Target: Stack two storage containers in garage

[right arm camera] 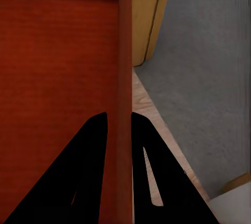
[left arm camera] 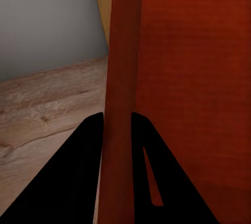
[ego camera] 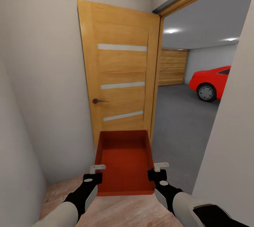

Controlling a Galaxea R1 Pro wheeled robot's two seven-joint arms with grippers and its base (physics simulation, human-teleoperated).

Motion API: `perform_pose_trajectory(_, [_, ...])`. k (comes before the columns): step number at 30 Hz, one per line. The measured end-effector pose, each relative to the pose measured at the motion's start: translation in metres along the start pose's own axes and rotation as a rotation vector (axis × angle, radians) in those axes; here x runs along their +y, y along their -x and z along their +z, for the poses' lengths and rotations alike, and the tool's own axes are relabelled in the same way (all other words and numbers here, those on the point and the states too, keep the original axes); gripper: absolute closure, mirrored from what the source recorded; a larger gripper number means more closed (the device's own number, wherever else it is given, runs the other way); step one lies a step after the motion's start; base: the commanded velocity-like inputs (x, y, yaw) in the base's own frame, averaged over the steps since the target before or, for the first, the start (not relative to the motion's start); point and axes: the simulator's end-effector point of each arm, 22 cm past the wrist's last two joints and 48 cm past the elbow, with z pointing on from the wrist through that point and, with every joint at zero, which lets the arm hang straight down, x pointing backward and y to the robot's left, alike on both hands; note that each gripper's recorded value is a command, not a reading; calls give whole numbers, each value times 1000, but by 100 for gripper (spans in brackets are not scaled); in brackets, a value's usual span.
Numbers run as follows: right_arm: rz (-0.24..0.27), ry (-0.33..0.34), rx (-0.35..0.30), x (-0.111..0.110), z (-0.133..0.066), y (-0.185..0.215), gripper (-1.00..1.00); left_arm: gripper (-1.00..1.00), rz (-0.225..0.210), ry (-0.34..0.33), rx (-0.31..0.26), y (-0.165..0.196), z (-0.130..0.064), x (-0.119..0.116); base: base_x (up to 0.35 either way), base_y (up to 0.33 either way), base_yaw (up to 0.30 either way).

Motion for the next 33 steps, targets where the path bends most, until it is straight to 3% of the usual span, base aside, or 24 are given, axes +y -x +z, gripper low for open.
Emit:
perform_pose_trajectory(20, [1, 0, 1, 0, 0, 0, 100, 100, 2, 0, 0, 0, 0, 0, 303, 209, -282])
perform_pose_trajectory(33, [1, -1, 2, 0, 0, -1, 100, 100, 3, 2, 2, 0, 0, 0, 9, 5, -282])
